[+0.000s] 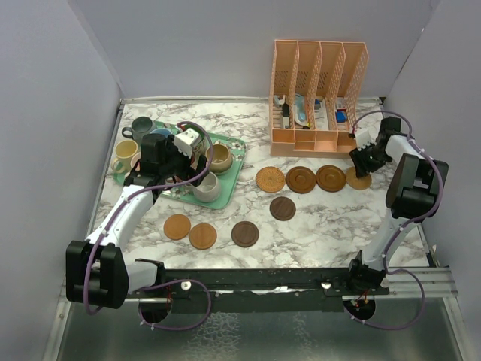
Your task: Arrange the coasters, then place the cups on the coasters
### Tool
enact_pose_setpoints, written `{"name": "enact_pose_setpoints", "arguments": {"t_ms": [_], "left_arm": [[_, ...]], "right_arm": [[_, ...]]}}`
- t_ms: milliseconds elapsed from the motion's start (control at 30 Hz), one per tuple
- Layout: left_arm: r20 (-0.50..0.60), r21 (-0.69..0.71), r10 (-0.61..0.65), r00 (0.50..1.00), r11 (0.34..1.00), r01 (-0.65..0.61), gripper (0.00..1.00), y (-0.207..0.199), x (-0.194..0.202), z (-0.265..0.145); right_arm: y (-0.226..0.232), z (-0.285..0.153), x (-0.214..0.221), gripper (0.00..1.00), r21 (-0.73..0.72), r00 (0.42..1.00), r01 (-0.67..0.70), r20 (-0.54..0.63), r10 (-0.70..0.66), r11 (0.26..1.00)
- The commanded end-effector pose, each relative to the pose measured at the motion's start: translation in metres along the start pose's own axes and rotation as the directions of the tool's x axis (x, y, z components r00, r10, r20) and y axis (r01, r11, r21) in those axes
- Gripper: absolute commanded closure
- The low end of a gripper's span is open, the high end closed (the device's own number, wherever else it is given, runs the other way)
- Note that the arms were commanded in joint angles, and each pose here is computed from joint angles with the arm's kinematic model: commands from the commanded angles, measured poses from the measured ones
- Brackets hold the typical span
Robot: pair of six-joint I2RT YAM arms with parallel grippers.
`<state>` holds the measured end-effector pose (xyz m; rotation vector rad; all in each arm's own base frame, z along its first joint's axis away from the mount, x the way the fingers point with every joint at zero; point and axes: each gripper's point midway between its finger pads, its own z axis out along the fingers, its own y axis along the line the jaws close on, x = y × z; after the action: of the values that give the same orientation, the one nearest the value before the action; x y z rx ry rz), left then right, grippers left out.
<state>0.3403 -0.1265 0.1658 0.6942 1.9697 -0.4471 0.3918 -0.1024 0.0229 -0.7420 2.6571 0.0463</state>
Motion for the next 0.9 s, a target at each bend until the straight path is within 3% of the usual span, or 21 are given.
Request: {"name": "enact_pose_setpoints", "arguments": {"t_ms": [0,267,867], "left_arm": [[0.04,0.027,0.025,0.999,0.999,-0.027,0.01,-0.004,-0.017,0.0],[0.04,0.027,0.024,0.999,0.999,-0.025,0.01,-0.004,-0.018,-0.001],[0.046,0.027,0.027,0.999,0.999,-0.028,0.01,-0.005,-0.019,-0.003]], "right_arm": [[0.038,0.051,0.008,0.55,-0.126,0.999,-0.037,-0.013,0.035,0.991],[0.02,0.045,0.012,0.56,-0.032,0.999,-0.022,-0.047,0.02,0.999],[0.033,0.03,0.049,0.56,-0.036,0.985,0.043,-0.168,-0.048,0.998]]}}
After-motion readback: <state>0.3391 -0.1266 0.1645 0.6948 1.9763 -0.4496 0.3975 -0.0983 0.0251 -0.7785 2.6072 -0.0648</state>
